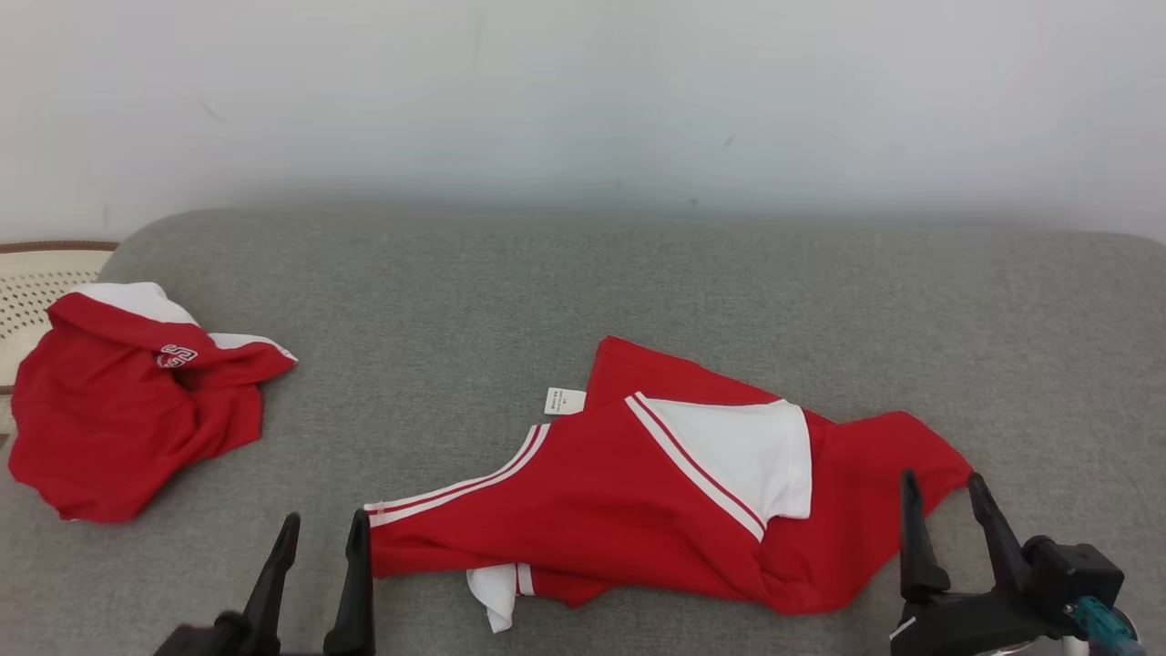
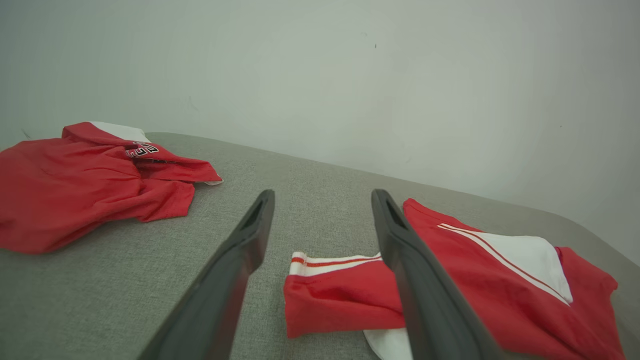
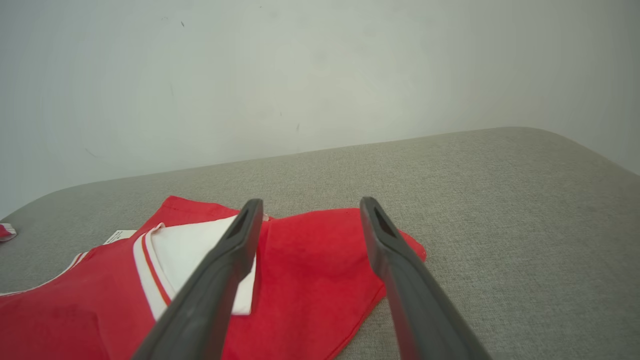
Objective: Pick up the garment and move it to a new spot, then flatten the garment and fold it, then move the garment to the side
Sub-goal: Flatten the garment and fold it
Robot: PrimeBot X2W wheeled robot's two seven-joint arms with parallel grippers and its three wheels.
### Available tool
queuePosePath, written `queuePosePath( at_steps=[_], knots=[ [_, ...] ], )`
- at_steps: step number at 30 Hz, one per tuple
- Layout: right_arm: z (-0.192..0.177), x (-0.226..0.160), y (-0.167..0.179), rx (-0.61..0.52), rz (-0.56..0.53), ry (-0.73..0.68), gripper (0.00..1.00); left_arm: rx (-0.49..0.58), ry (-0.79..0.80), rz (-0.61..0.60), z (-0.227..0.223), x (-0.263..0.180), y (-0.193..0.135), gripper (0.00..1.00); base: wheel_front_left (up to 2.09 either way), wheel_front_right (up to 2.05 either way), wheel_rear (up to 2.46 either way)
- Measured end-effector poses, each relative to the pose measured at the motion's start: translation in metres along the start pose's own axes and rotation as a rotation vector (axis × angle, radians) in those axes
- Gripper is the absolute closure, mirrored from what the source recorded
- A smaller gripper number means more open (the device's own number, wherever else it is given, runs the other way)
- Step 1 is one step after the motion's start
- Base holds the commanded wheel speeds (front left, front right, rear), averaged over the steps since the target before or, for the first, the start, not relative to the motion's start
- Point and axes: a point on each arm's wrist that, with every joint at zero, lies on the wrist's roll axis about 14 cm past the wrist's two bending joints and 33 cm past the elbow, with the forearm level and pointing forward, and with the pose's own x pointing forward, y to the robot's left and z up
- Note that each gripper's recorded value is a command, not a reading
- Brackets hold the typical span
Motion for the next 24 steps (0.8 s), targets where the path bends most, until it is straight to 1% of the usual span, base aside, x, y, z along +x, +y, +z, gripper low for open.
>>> queuePosePath(
  at_steps=[3,6,12,19,21,24],
  knots=[
    [-0.002,0.001,0.001,0.006,-0.002,0.004,0.00,-0.001,-0.005,-0.052,0.001,0.013,-0.011,0.00,0.00,0.00,0.00],
    [0.001,0.003,-0.003,0.009,-0.012,-0.010,0.00,0.001,0.016,-0.135,-0.002,0.028,-0.030,0.00,0.00,0.00,0.00],
    [-0.004,-0.001,-0.012,0.023,-0.050,-0.001,0.00,0.024,0.125,-0.289,-0.021,0.057,-0.066,0.00,0.00,0.00,0.00],
    [-0.009,-0.008,-0.032,0.042,-0.118,0.011,0.00,0.042,0.288,-0.382,-0.061,0.081,-0.089,0.00,0.00,0.00,0.00],
    [-0.016,-0.013,-0.042,0.047,-0.155,0.031,0.00,0.044,0.333,-0.400,-0.076,0.094,-0.096,0.00,0.00,0.00,0.00],
    [-0.017,-0.014,-0.053,0.045,-0.185,0.035,0.00,0.034,0.381,-0.411,-0.094,0.103,-0.102,0.00,0.00,0.00,0.00]
  ],
)
